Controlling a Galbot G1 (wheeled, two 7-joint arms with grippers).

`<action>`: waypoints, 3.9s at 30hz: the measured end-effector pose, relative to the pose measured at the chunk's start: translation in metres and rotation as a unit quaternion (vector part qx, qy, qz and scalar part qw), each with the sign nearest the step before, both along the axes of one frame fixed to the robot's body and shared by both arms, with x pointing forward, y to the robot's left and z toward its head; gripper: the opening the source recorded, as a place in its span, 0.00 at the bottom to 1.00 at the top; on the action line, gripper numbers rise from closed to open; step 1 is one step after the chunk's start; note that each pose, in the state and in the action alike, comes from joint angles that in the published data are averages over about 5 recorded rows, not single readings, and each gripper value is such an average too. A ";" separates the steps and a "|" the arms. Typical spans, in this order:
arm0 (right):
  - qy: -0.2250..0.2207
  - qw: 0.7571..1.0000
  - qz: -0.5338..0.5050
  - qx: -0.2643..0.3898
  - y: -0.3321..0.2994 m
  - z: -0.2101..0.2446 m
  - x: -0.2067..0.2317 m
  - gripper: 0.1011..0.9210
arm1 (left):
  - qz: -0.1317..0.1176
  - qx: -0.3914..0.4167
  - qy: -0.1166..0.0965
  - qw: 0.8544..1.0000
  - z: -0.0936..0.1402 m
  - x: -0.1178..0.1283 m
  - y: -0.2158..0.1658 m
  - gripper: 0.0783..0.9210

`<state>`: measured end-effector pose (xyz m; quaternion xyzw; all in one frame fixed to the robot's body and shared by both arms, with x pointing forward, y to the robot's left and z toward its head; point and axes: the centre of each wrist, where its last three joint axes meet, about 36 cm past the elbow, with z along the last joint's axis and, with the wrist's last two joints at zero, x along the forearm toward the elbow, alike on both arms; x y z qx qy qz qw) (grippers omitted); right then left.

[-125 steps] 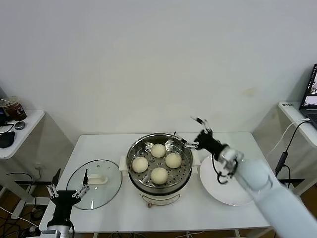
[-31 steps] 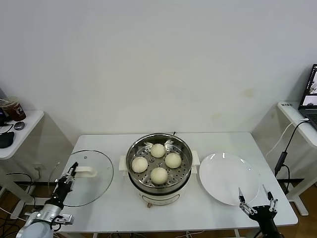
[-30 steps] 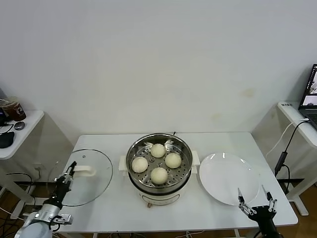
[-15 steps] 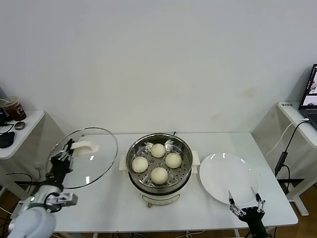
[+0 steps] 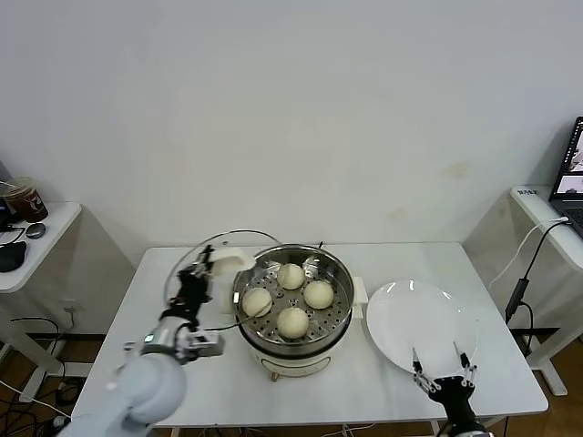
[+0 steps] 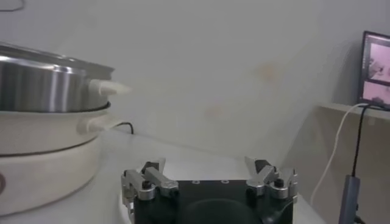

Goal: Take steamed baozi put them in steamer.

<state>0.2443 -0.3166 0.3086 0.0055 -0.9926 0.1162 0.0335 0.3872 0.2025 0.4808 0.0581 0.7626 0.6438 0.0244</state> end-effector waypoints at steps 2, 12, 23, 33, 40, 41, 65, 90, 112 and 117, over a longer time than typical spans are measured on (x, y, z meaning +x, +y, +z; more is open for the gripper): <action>0.001 1.000 0.000 -0.001 0.001 -0.001 0.001 0.88 | -0.010 0.007 0.001 1.000 -0.002 0.002 -0.017 0.10; 0.005 1.000 0.000 -0.005 0.004 -0.005 0.001 0.88 | -0.041 0.049 -0.009 0.998 -0.017 0.005 -0.082 0.10; 0.008 1.000 0.006 -0.007 0.005 -0.007 0.001 0.88 | -0.040 0.073 -0.015 0.996 -0.034 0.005 -0.110 0.10; 0.011 1.000 0.010 -0.010 0.004 -0.007 0.000 0.88 | -0.036 0.082 -0.012 0.996 -0.048 0.004 -0.119 0.10; 0.013 1.000 0.013 -0.011 0.005 -0.008 -0.002 0.88 | -0.031 0.083 -0.013 0.996 -0.054 0.007 -0.119 0.10; 0.013 1.000 0.014 -0.011 0.005 -0.008 -0.002 0.88 | -0.030 0.083 -0.013 0.996 -0.055 0.007 -0.119 0.10; 0.014 1.000 0.024 -0.010 0.009 -0.008 -0.004 0.88 | -0.029 0.018 -0.018 0.999 -0.053 -0.013 -0.106 0.49; 0.041 0.997 0.049 0.046 0.020 0.007 -0.014 0.88 | -0.026 -0.529 0.062 0.846 -0.049 -0.164 -0.012 0.88; 0.081 0.990 0.074 0.089 0.041 0.018 -0.046 0.88 | 0.083 -0.651 0.077 0.751 -0.133 -0.243 0.041 0.88; 0.083 0.989 0.075 0.093 0.042 0.017 -0.047 0.88 | 0.091 -0.650 0.082 0.750 -0.139 -0.249 0.046 0.88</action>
